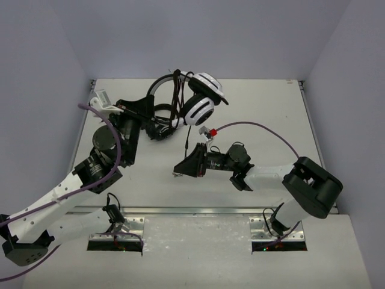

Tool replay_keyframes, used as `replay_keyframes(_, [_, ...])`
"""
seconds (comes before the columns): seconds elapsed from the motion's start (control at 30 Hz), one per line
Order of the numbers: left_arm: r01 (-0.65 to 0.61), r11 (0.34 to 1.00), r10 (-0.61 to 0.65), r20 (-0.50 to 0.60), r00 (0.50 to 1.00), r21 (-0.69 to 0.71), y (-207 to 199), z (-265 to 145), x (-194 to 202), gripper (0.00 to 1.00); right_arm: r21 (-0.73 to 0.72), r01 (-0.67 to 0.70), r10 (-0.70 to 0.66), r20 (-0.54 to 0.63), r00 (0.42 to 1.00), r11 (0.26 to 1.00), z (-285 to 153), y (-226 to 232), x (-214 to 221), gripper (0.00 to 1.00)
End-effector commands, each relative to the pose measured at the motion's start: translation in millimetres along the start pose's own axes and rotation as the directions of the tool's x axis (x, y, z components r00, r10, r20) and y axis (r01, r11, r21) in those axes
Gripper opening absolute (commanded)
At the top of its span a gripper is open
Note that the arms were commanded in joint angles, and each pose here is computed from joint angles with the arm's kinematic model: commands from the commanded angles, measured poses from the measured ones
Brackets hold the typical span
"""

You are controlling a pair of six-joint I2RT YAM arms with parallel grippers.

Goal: Wrap the headphones

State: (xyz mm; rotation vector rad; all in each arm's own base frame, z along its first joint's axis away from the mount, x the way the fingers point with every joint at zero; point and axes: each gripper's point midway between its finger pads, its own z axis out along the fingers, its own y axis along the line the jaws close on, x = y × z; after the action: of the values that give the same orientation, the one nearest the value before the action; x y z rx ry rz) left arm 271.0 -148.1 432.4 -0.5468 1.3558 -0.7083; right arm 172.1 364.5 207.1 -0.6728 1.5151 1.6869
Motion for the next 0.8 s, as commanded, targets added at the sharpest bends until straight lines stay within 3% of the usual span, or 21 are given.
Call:
replay_keyframes(0.0, [0.237,0.966,-0.251,0.169,0.953,0.1,-37.8,-2.2,-65.3,0.0,-0.135,0.079,-0.061,0.134,0.989,0.988,10.6,40.0,-26.7,0.14])
replay_keyframes(0.03, [0.237,0.967,-0.251,0.176,0.952,0.096,-36.0,-1.7,-64.7,0.0,-0.148,0.073,-0.054,0.128,0.99,0.986,14.4,44.2,-24.3,0.07])
replay_keyframes(0.23, [0.174,0.985,-0.171,0.247,0.954,0.01,-22.6,4.6,-69.6,0.0,-0.169,0.07,-0.054,0.098,0.994,0.983,22.4,62.2,-5.7,0.02])
replay_keyframes(0.37, [0.143,0.984,-0.103,0.319,0.942,-0.105,-1.4,8.2,-73.5,0.0,-0.134,0.128,-0.121,0.058,0.991,0.983,24.4,78.1,17.5,0.07])
replay_keyframes(0.4, [0.152,0.982,-0.107,0.335,0.936,-0.111,0.2,8.6,-74.8,0.0,-0.093,0.114,-0.114,0.003,0.993,0.989,26.4,73.5,30.2,0.09])
replay_keyframes(0.47, [0.124,0.983,-0.069,0.349,0.935,-0.138,7.1,8.4,-73.6,0.0,-0.073,0.18,-0.179,0.009,0.984,0.981,36.6,88.9,25.2,0.09])
replay_keyframes(0.5, [0.114,0.981,-0.053,0.35,0.935,-0.154,13.2,8.1,-69.2,0.0,-0.027,0.173,-0.174,-0.065,0.983,0.985,37.1,82.7,39.3,0.06])
replay_keyframes(0.6, [0.097,0.975,-0.024,0.344,0.939,-0.198,34.8,3.7,-55.2,0.0,-0.033,0.21,-0.213,-0.146,0.966,0.977,45.9,105.1,38.7,0.06])
replay_keyframes(0.67, [0.069,0.975,0.004,0.327,0.945,-0.212,44.6,2.6,-44.3,0.01,-0.057,0.241,-0.247,-0.151,0.957,0.969,58.2,128.3,15.2,0.06])
replay_keyframes(0.7, [0.033,0.973,0.038,0.302,0.952,-0.229,54.3,1.5,-32.8,0.0,-0.018,0.227,-0.224,-0.263,0.938,0.974,52.7,120.6,29.0,0.06])
replay_keyframes(0.77, [-0.001,0.982,0.051,0.26,0.964,-0.188,56.6,1.1,-17.0,0.0,0.033,0.293,-0.261,-0.367,0.893,0.955,52.1,121.1,14.4,0.06])
